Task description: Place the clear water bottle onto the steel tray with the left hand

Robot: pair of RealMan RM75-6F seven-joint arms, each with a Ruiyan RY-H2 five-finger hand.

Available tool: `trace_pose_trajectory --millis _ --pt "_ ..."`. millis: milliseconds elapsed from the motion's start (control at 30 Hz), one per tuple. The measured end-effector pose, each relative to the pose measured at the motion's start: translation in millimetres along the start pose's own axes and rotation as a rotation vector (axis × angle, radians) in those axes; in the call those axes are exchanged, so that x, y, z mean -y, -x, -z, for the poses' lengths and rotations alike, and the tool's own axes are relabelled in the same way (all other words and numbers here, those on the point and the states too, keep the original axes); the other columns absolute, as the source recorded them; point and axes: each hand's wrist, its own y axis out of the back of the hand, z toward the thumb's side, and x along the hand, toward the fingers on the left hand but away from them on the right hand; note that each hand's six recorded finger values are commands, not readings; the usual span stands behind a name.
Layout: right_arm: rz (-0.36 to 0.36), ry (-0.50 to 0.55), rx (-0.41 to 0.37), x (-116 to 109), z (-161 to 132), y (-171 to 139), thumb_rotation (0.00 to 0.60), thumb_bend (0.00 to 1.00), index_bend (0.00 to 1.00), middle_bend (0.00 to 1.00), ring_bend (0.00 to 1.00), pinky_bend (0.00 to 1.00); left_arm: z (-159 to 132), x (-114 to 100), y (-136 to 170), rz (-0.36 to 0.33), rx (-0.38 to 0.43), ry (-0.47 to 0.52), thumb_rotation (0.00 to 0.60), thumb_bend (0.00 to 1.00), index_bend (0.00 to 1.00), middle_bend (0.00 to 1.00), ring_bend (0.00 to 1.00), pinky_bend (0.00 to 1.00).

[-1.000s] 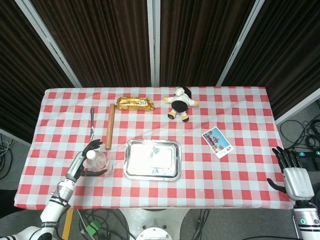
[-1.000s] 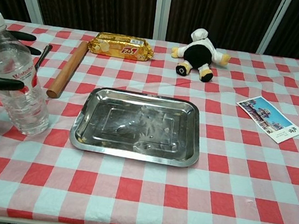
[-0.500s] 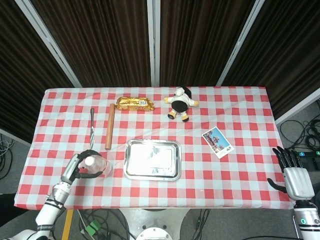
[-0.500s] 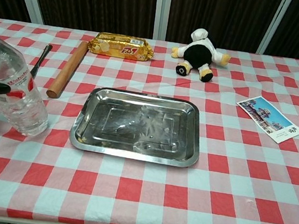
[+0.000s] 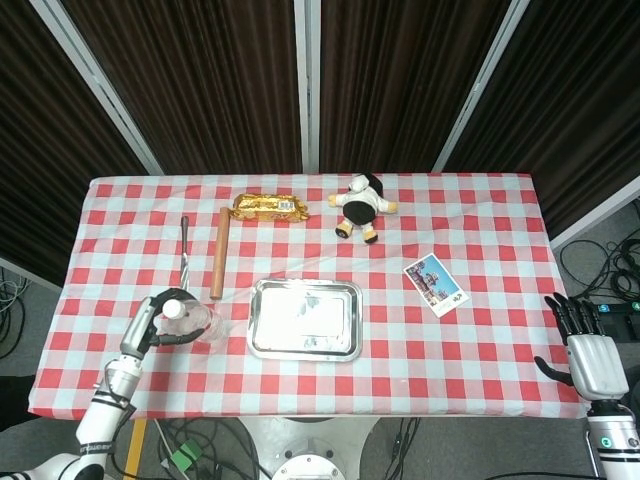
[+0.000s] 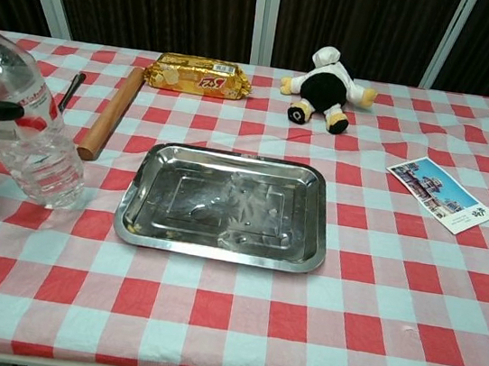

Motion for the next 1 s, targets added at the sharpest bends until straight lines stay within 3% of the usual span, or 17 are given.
trace_pose_trajectory --millis 267,500,567,733,800,867,1000 --pt "-0.001 0.000 -0.003 0.2 -0.3 -0.5 0.600 0.11 0.06 0.05 0.00 0.00 -41.7 -12.1 -24.4 -0.019 0.089 -0.052 0.600 0.25 0.62 0.63 0.48 0.50" --pt "-0.005 -0.001 -0.004 1.4 -0.7 -0.6 0.600 0.11 0.06 0.05 0.00 0.00 -104.1 -38.3 -43.3 -0.073 0.221 -0.102 0.600 0.25 0.63 0.64 0.50 0.51" --pt "-0.009 -0.002 -0.006 2.3 -1.2 -0.8 0.600 0.11 0.06 0.05 0.00 0.00 -104.2 -42.0 -37.9 -0.071 0.213 -0.116 0.600 0.25 0.63 0.64 0.50 0.52" --pt "-0.004 0.001 -0.005 1.1 -0.8 -1.1 0.600 0.11 0.06 0.05 0.00 0.00 -53.1 -37.1 -26.7 -0.034 0.060 -0.121 0.600 0.26 0.64 0.65 0.51 0.52" --pt "0.000 0.003 -0.003 0.0 -0.4 -0.7 0.600 0.11 0.06 0.05 0.00 0.00 -47.2 -40.1 -29.9 -0.040 0.051 -0.134 0.600 0.26 0.64 0.65 0.51 0.52" --pt "-0.005 0.001 -0.002 0.9 0.0 -0.4 0.600 0.11 0.06 0.05 0.00 0.00 -59.5 -43.9 -35.5 -0.054 0.092 -0.139 0.600 0.26 0.64 0.65 0.51 0.52" --pt "-0.012 -0.002 -0.005 3.1 -1.2 -0.5 0.600 0.11 0.06 0.05 0.00 0.00 -120.3 -48.9 -44.2 -0.083 0.255 -0.110 0.600 0.26 0.64 0.66 0.51 0.52"
